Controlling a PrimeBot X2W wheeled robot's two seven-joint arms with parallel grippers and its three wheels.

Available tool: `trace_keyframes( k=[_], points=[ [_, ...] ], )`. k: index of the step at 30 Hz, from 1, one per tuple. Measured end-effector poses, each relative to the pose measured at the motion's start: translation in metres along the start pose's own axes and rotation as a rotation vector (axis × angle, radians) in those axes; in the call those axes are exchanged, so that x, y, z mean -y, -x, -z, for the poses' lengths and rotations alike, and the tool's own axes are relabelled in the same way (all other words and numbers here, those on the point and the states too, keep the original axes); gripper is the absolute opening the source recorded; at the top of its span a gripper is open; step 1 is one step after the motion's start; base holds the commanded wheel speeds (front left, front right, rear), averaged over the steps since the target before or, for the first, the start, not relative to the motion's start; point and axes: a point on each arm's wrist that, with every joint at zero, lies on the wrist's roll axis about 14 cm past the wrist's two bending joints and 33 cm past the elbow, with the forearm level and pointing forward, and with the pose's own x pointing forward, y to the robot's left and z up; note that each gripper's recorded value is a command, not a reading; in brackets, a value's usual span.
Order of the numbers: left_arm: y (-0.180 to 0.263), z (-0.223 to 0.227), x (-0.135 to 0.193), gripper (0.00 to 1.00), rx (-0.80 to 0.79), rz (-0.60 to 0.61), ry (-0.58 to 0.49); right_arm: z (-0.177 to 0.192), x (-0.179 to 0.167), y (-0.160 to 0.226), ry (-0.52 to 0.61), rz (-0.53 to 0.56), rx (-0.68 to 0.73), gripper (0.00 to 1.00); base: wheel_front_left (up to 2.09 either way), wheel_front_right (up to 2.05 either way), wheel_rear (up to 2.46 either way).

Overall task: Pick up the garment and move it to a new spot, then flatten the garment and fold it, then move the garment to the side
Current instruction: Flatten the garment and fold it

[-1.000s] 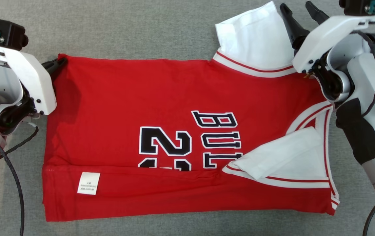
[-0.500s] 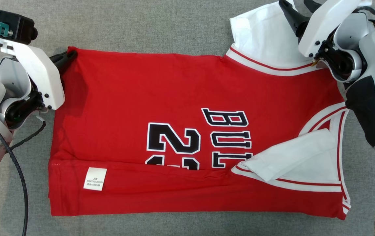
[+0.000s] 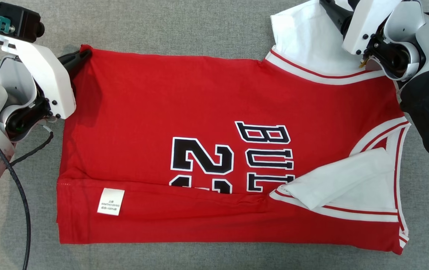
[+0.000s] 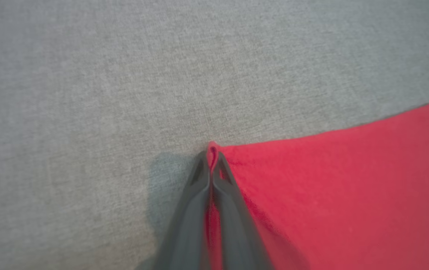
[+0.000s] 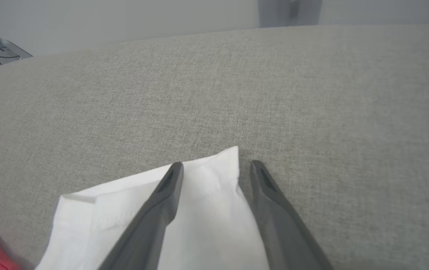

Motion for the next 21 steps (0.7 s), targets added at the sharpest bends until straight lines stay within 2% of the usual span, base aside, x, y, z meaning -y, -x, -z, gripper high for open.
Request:
trace_keyframes(
  k=[1, 12, 21],
  points=[
    [0.0, 0.0, 0.0, 0.0, -0.001, 0.0, -0.001, 0.0, -0.001, 0.0, 0.0, -0.002, -0.004, 0.0, 0.0, 0.0, 0.0],
    [0.0, 0.0, 0.0, 0.0, 0.007, 0.0, 0.004, -0.006, -0.001, 0.001, 0.018, -0.007, 0.02, 0.0, 0.0, 0.0, 0.0],
    [0.008, -0.013, 0.001, 0.0, 0.095, -0.015, -0.011, -0.022, -0.005, 0.017, 0.017, -0.033, 0.129, 0.0, 0.0, 0.0, 0.0]
  ],
)
